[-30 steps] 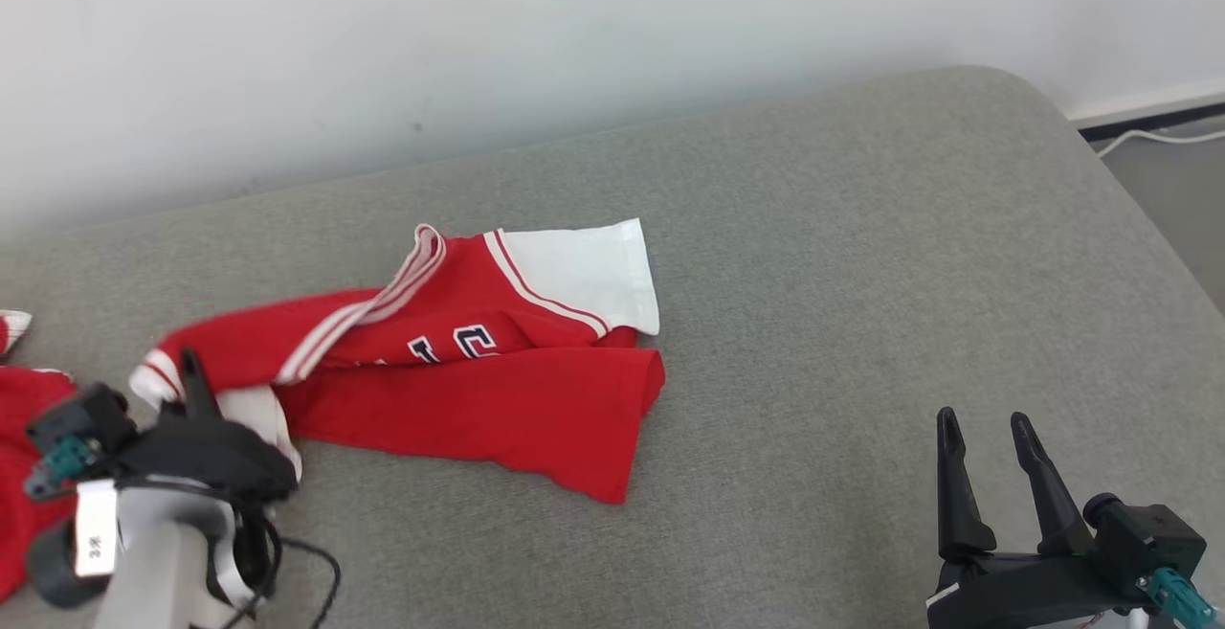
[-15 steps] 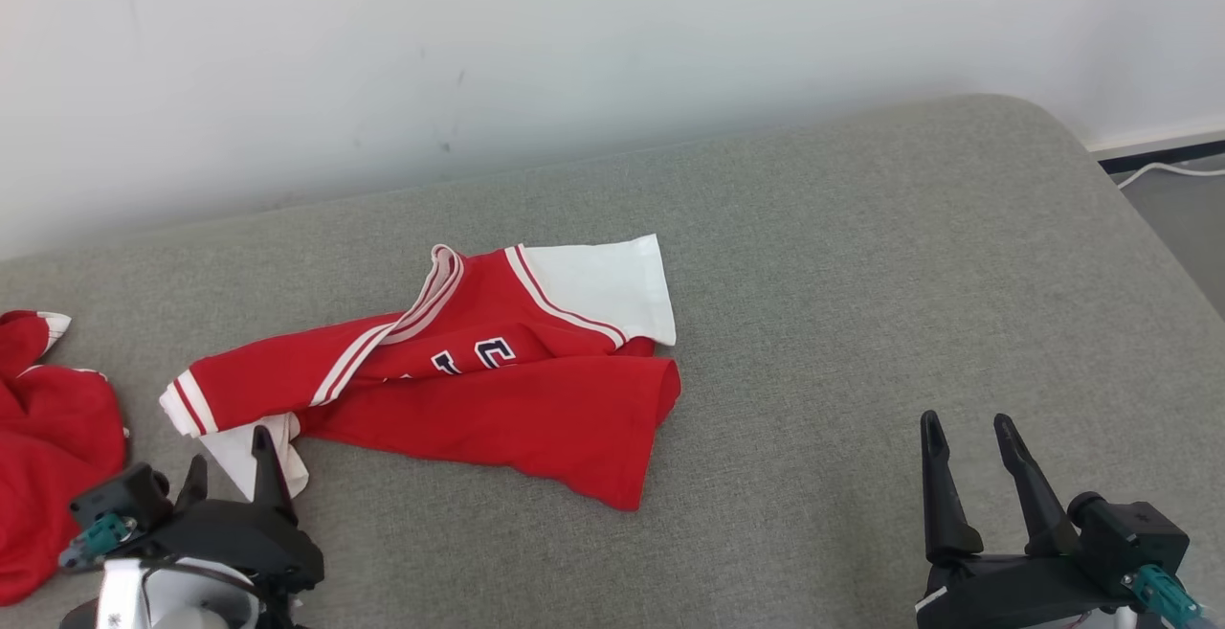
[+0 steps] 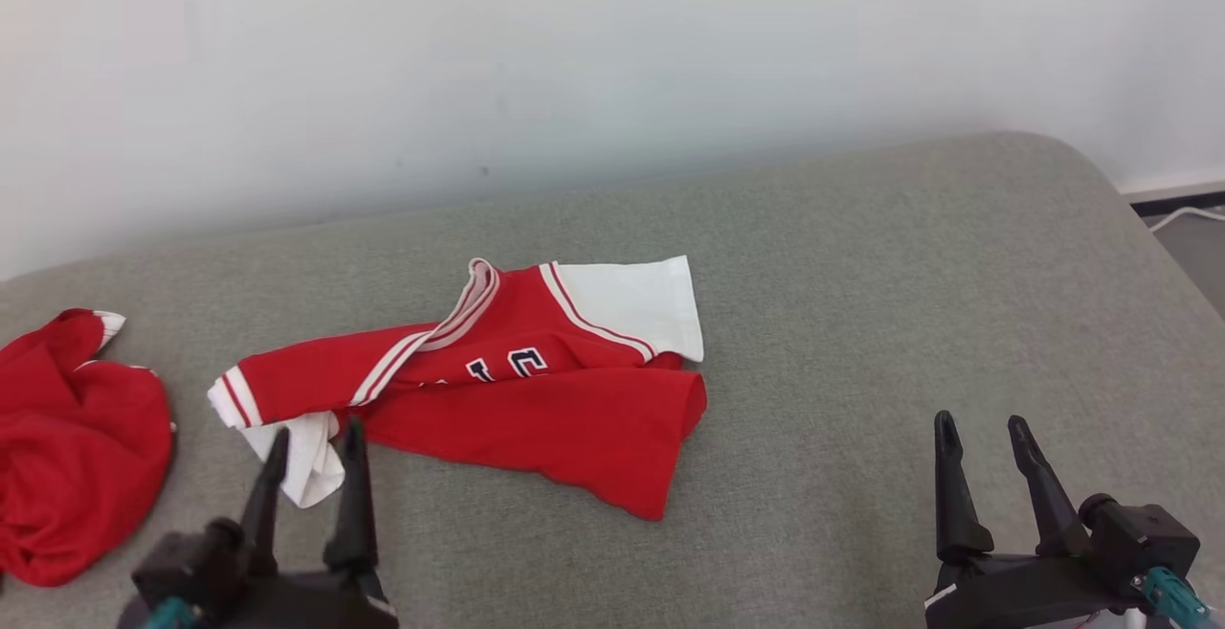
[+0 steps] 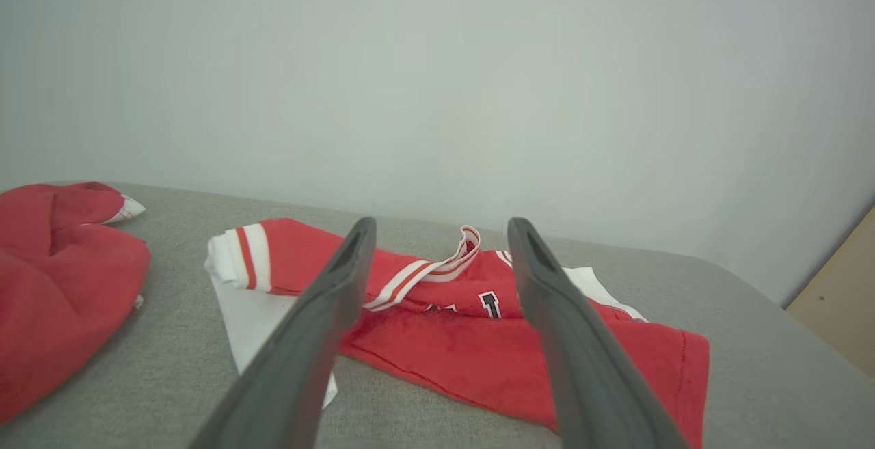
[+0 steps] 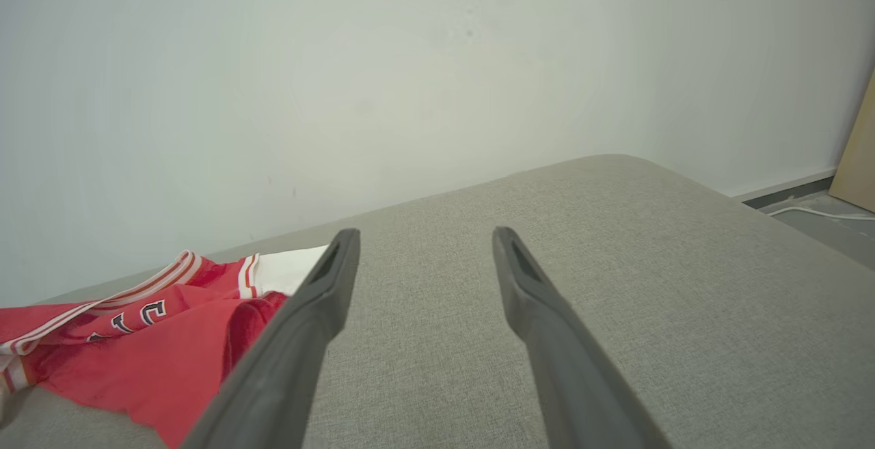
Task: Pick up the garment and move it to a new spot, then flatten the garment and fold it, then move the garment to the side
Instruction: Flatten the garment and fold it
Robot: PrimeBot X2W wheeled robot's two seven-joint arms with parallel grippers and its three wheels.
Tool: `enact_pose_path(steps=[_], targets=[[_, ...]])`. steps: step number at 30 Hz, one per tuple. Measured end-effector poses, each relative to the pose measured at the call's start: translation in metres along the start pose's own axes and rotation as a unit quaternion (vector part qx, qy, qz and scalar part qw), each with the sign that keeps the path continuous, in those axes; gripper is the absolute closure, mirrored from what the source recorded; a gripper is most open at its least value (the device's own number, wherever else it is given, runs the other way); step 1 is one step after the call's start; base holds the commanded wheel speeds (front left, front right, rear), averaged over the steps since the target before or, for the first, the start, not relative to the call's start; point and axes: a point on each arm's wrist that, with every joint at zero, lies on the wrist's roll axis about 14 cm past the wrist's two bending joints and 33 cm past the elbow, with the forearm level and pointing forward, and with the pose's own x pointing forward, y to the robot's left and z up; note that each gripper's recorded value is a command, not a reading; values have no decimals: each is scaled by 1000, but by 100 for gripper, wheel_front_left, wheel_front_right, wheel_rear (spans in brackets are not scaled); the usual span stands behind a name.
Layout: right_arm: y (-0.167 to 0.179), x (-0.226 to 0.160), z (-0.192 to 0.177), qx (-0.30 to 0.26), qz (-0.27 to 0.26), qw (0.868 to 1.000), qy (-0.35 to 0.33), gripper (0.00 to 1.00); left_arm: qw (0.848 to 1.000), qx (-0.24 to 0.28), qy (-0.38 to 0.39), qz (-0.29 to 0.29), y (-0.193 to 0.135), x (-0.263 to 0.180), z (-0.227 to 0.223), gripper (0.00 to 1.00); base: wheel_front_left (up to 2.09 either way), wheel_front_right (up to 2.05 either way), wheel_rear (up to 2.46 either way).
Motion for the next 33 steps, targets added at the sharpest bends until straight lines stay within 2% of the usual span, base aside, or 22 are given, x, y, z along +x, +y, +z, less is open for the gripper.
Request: enact_pose_path(steps=[6,12,22,28,33], targets=[[11,3,2,12,14,1000,-10,0,1000,16,16,1,0,-35,-12,0,0,0,0],[25,6,-3,19,32,999,-4,0,999,30,12,14,7,-49,-10,0,0,0,0],[45,12,-17,21,60,998,15,0,998,49,17,48,38,-71,-7,0,0,0,0],[49,12,-20,21,67,997,21,0,996,57,61,22,35,-68,-22,0,0,0,0],[56,14,-21,20,77,997,24,0,990,77,116,20,49,-45,-36,0,0,0,0]])
